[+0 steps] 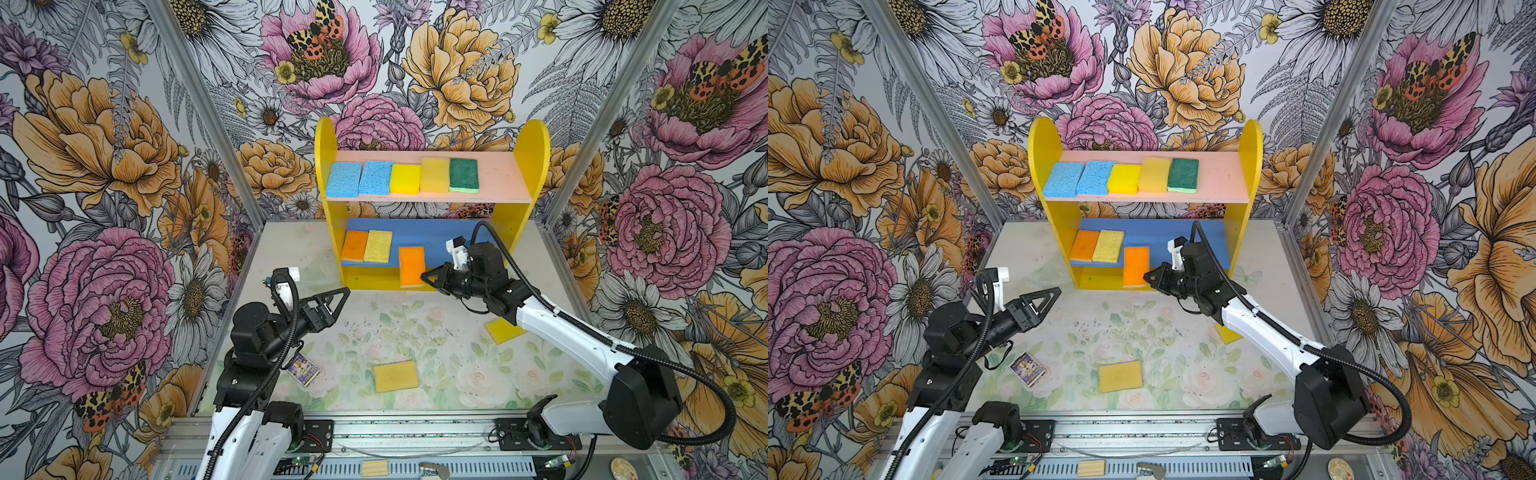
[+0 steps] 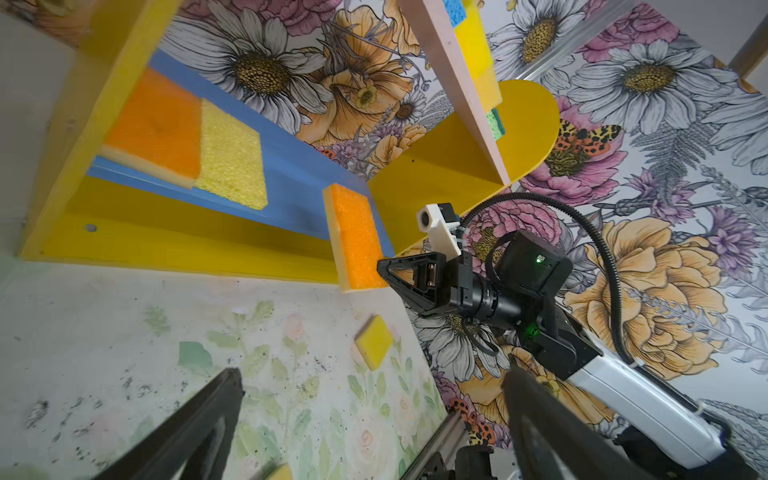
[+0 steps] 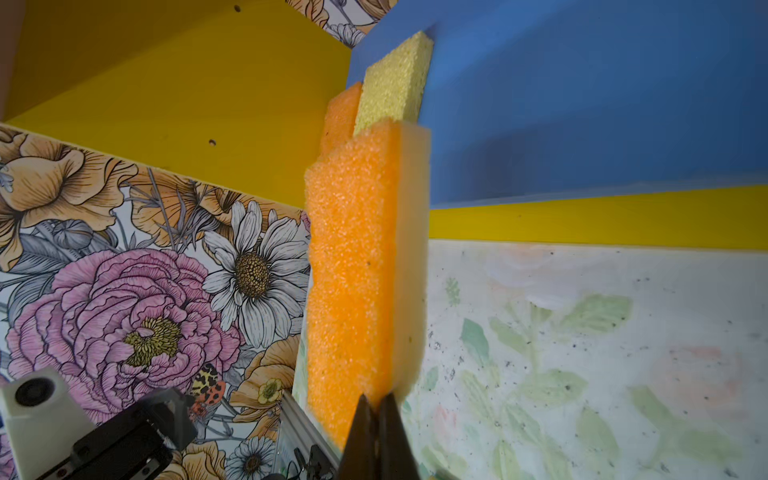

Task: Place and organize the cleaning sponges onto the shelf
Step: 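Carry the sponge onto the blue shelf with the right gripper while left withdraws, then open the right gripper and withdraw it from the shelf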

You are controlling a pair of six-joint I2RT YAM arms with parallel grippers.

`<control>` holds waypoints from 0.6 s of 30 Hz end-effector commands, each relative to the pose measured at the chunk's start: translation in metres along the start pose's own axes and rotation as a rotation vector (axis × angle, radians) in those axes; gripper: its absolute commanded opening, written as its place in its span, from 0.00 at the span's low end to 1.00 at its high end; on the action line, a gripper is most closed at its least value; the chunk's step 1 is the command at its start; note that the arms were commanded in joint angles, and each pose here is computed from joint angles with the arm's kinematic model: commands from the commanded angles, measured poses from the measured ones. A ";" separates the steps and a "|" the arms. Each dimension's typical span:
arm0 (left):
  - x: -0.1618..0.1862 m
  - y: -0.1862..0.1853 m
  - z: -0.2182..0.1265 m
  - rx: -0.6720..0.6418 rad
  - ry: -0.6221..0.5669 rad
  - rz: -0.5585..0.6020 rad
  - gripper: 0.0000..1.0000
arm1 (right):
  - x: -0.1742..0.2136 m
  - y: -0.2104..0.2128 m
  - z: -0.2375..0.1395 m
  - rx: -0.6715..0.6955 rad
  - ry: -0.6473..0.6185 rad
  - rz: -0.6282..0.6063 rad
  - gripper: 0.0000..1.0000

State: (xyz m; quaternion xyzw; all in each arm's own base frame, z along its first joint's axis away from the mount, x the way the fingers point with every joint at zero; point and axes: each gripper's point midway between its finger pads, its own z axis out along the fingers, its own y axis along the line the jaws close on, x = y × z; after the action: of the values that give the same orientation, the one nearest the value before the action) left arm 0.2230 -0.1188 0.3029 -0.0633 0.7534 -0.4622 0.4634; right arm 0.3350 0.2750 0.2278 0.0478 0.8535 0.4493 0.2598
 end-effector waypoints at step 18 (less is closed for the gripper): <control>0.035 0.053 -0.004 -0.228 0.142 -0.019 0.99 | -0.088 -0.019 0.063 0.132 -0.169 -0.017 0.00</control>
State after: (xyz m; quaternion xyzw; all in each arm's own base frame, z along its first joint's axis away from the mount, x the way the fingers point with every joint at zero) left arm 0.2178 -0.1054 0.2388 -0.0996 0.8294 -0.3896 0.3877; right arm 0.4288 0.2843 0.2111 0.0933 0.8635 0.3892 0.3069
